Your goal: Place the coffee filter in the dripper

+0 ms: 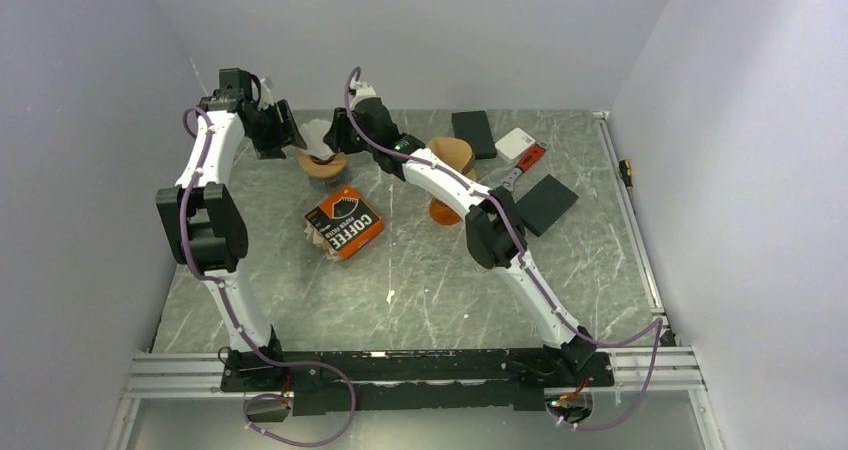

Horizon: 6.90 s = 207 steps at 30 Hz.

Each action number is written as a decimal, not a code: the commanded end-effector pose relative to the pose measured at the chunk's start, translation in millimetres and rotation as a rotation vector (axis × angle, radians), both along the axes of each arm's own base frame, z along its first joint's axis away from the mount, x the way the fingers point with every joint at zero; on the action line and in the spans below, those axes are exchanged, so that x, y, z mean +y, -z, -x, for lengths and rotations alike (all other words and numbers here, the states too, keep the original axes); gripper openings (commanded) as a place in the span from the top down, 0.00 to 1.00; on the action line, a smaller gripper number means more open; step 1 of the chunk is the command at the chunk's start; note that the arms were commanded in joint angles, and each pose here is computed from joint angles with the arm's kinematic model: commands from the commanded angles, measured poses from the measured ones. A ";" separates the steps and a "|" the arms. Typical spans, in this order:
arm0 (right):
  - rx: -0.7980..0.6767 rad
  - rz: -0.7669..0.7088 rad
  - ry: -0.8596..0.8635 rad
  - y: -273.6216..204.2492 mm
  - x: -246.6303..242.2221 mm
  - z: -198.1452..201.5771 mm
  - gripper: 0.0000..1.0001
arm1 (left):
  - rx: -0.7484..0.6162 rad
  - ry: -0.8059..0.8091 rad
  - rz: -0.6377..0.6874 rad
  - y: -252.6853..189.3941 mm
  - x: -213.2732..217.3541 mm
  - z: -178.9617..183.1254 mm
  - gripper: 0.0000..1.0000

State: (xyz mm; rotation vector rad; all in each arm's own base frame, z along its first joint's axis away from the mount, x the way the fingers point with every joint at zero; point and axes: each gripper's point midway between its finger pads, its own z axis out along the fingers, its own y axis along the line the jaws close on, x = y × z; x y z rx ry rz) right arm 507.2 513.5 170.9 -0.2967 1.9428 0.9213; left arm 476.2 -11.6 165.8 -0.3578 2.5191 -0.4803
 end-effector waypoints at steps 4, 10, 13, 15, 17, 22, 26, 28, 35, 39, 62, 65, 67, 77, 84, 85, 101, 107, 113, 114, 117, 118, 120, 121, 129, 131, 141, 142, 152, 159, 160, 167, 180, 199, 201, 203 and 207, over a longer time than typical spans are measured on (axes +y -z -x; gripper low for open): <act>-0.061 -0.005 0.000 -45.4 -11.7 4.4 0.60 | -0.070 -0.043 -0.098 -27.7 21.8 -3.5 0.35; -0.071 -0.035 -0.053 -69.0 -11.4 18.3 0.37 | -0.171 -0.006 -0.055 -62.5 10.3 -3.2 0.27; -0.077 -0.058 -0.057 -84.5 -15.9 24.8 0.28 | -0.226 0.006 -0.050 -84.7 7.5 -0.8 0.25; -0.084 -0.066 -0.059 -94.9 -19.3 28.2 0.24 | -0.257 0.008 -0.041 -96.6 5.1 0.9 0.25; -0.087 -0.067 -0.061 -101.0 -21.2 30.4 0.20 | -0.290 0.019 -0.022 -108.8 0.6 2.8 0.25; -0.089 -0.083 -0.065 -112.3 -24.2 32.6 0.14 | -0.303 0.035 0.014 -117.6 -6.5 6.2 0.27; -0.100 -0.091 -0.071 -122.9 -26.6 36.2 0.12 | -0.333 0.065 0.039 -127.9 -13.6 7.5 0.29; -0.108 -0.092 -0.071 -128.3 -29.0 38.3 0.12 | -0.362 0.088 0.067 -136.6 -21.7 8.2 0.34; -0.134 -0.117 -0.071 -157.4 -50.5 51.8 0.14 | -0.362 0.165 0.060 -136.9 -59.3 5.1 0.48; -0.165 -0.137 -0.055 -183.2 -72.5 64.4 0.14 | -0.310 0.161 0.029 -118.6 -63.1 -3.4 0.55; -0.227 -0.161 0.028 -227.0 -149.1 87.0 0.13 | -0.098 0.150 -0.321 -29.8 -68.5 -15.7 0.70; -0.221 -0.164 0.028 -227.0 -152.4 86.5 0.13 | -0.096 0.173 -0.332 -26.1 -72.8 -15.2 0.71; -0.220 -0.163 0.028 -227.7 -153.9 86.9 0.13 | -0.087 0.193 -0.340 -21.2 -76.2 -15.0 0.70; -0.214 -0.159 0.034 -224.1 -160.4 87.8 0.13 | -0.043 0.184 -0.410 -5.6 -70.7 -15.8 0.75; -0.214 -0.158 0.037 -223.3 -162.6 87.1 0.13 | -0.036 0.193 -0.424 -5.5 -70.3 -14.6 0.67; -0.213 -0.159 0.038 -222.8 -163.0 87.0 0.13 | -0.034 0.197 -0.425 -4.7 -70.4 -14.4 0.61; -0.212 -0.161 0.043 -222.4 -165.8 86.0 0.13 | -0.043 0.203 -0.425 -8.8 -71.0 -16.0 0.61; -0.211 -0.161 0.038 -222.0 -165.3 86.5 0.13 | -0.074 0.212 -0.388 -24.3 -77.6 -14.6 0.67; -0.221 -0.166 0.036 -228.6 -167.4 89.0 0.13 | -0.156 0.197 -0.366 -64.3 -79.7 -11.1 0.59; -0.223 -0.166 0.036 -230.4 -168.1 89.9 0.13 | -0.174 0.196 -0.361 -73.2 -80.2 -9.7 0.57; -0.236 -0.162 0.037 -236.7 -171.3 92.2 0.13 | -0.237 0.187 -0.343 -100.5 -81.6 -4.4 0.52; -0.238 -0.153 0.039 -237.6 -173.0 92.6 0.13 | -0.260 0.189 -0.329 -109.9 -83.1 -1.5 0.50; -0.247 -0.143 0.050 -241.3 -179.6 91.7 0.12 | -0.302 0.192 -0.295 -124.9 -86.9 4.3 0.45; -0.253 -0.142 0.057 -244.2 -183.4 91.8 0.12 | -0.327 0.200 -0.265 -133.0 -90.3 7.9 0.44; -0.302 -0.117 0.123 -269.4 -226.1 94.9 0.09 | -0.490 0.207 -0.009 -185.7 -85.3 28.3 0.26; -0.309 -0.106 0.146 -273.6 -240.8 96.2 0.08 | -0.504 0.215 0.039 -189.5 -82.9 32.5 0.23; -0.232 -0.066 0.342 -251.8 -330.8 90.1 0.01 | -0.504 0.082 0.129 -172.6 -22.8 44.7 0.06; -0.218 -0.063 0.373 -245.2 -341.2 90.8 0.01 | -0.503 0.062 0.112 -168.8 -15.8 47.1 0.05; -0.107 0.039 0.721 -150.2 -441.3 127.0 0.01 | -0.457 -0.155 -0.112 -120.0 37.9 86.9 0.01; -0.108 0.126 0.870 -78.0 -479.0 161.0 0.01 | -0.507 -0.183 -0.168 -81.7 41.5 114.9 0.02; -0.114 0.131 0.890 -68.7 -483.2 163.9 0.00 | -0.517 -0.199 -0.163 -76.9 41.9 117.1 0.02; -0.218 0.162 1.048 -29.3 -516.3 178.0 0.00 | -0.537 -0.282 -0.177 -25.4 49.8 128.5 0.01; -0.220 0.362 1.294 44.7 -565.6 182.9 0.00 | -0.667 -0.423 -0.433 41.2 93.4 113.7 0.01; -0.289 0.454 1.030 76.5 -553.9 140.1 0.00 | -0.707 -0.160 -0.490 105.3 55.1 83.8 0.01; -0.318 0.441 1.033 72.1 -558.0 138.6 0.00 | -0.677 -0.120 -0.482 110.8 50.2 80.4 0.00; -0.310 0.444 1.030 73.8 -558.1 139.6 0.00 | -0.665 -0.098 -0.483 112.0 48.8 74.5 0.00; -0.308 0.446 1.029 74.2 -558.1 139.2 0.00 | -0.676 -0.097 -0.487 111.2 48.6 75.0 0.00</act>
